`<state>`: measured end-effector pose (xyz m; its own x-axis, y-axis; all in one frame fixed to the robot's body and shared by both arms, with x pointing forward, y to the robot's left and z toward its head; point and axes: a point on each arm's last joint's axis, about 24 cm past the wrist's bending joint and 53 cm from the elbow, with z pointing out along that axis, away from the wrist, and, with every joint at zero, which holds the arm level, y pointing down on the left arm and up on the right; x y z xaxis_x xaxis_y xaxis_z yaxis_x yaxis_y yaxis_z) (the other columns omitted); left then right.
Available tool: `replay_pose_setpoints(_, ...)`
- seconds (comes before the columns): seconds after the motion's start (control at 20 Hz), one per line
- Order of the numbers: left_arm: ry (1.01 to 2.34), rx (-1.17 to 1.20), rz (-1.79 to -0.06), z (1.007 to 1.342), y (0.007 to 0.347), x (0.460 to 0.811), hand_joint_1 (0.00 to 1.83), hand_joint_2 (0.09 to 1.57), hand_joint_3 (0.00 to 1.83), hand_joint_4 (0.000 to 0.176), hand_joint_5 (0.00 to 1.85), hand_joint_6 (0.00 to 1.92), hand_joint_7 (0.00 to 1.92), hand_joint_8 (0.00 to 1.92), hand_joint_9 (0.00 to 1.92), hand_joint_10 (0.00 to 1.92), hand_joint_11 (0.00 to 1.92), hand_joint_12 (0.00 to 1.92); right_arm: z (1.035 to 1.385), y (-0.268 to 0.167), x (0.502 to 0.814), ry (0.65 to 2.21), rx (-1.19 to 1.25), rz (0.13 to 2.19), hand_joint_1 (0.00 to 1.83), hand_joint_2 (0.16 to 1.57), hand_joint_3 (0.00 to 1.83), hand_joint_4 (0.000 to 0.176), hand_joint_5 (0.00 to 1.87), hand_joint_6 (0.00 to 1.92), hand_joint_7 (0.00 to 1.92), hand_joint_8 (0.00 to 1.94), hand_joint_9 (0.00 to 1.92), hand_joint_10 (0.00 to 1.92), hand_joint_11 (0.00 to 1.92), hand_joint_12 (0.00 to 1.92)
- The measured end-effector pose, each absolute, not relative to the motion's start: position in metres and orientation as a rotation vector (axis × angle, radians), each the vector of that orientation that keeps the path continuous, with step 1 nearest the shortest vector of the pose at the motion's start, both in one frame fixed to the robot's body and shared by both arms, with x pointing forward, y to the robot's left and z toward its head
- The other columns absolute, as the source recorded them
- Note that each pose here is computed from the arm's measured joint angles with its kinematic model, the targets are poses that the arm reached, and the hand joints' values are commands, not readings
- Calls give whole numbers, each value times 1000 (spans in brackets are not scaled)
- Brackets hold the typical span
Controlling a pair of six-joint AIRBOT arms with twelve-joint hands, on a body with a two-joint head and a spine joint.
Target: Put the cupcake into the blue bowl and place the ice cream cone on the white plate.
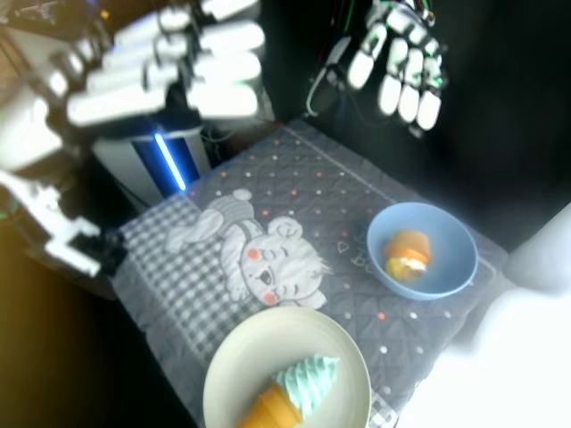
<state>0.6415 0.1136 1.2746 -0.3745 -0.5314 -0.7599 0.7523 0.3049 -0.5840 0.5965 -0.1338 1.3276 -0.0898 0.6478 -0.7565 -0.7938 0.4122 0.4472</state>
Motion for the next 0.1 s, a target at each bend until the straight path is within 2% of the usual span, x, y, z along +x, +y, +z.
replay_pose_setpoints(0.05, 1388, 224, -1381, 1274, 113, 638, 868, 951, 1, 103, 106, 5, 217, 4, 189, 2, 82, 199, 1325, -133, 595, 1147, -161, 1213, 576, 742, 3, 69, 122, 15, 210, 16, 247, 16, 259, 232)
replay_pose_setpoints(0.1, 1381, 226, -1387, 1272, 113, 634, 839, 942, 0, 82, 111, 6, 209, 1, 190, 2, 77, 195, 1325, -133, 594, 1145, -158, 1217, 564, 731, 0, 59, 105, 6, 212, 15, 259, 18, 264, 236)
